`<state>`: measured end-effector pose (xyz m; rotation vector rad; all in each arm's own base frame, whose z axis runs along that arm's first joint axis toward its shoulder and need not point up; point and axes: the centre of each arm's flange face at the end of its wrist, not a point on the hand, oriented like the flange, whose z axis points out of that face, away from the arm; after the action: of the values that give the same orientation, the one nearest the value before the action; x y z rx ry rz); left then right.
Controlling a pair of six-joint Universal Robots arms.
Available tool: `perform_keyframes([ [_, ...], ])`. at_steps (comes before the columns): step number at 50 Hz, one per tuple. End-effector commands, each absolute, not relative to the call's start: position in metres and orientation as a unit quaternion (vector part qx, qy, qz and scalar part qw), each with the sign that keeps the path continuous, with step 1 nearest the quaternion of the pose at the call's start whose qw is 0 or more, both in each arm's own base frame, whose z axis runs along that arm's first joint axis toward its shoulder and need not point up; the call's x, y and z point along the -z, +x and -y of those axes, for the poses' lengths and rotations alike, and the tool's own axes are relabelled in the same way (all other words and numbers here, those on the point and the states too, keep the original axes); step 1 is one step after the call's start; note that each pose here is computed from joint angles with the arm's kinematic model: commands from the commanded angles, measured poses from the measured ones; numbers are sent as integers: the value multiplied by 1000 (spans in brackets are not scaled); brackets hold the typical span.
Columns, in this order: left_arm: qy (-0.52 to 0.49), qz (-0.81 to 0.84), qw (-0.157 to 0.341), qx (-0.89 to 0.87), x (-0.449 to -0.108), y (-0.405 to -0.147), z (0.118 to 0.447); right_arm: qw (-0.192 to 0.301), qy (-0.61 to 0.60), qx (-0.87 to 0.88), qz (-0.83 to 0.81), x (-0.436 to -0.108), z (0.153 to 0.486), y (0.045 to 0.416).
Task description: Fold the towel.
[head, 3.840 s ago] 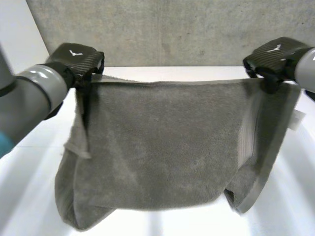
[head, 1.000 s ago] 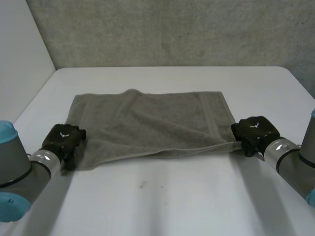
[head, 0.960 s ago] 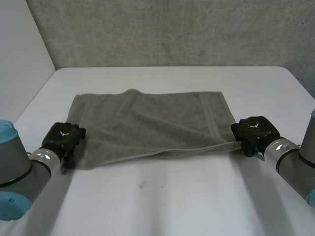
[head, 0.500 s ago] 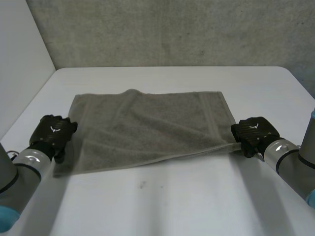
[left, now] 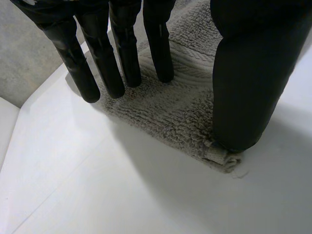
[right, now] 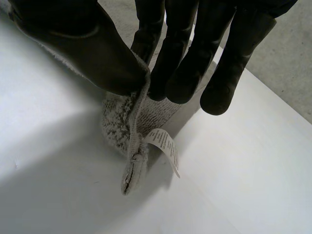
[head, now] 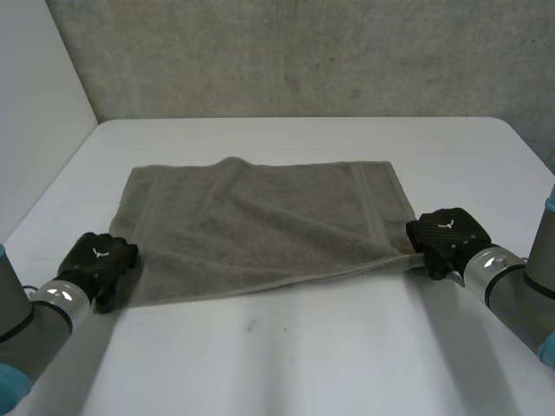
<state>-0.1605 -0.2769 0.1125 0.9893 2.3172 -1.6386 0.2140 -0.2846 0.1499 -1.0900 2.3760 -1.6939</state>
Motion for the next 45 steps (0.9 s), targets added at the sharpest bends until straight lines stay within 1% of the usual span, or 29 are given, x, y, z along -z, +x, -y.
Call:
perform_keyframes([
  [1,328,-767,68,547,-112,-161,285,13,-351,543,-763,-149,285,214],
  [18,327,-763,68,554,-111,-162,298,13,-351,541,-764,-147,286,214],
  [29,324,-755,71,565,-121,-162,296,13,-351,542,-764,-148,286,214],
  [32,323,-750,75,572,-128,-161,294,10,-350,548,-760,-155,287,214],
  [37,324,-746,80,577,-137,-160,281,-2,-369,546,-752,-170,281,213],
  [39,316,-740,88,587,-154,-156,271,-17,-400,525,-751,-187,267,209],
  [40,316,-740,88,587,-154,-156,271,-17,-400,525,-751,-187,267,209],
  [42,315,-737,90,592,-169,-155,256,-25,-424,494,-759,-196,255,203],
  [43,315,-737,90,592,-170,-155,256,-25,-424,494,-759,-196,255,203],
  [45,318,-733,86,595,-186,-155,239,-30,-439,464,-769,-200,245,198],
])
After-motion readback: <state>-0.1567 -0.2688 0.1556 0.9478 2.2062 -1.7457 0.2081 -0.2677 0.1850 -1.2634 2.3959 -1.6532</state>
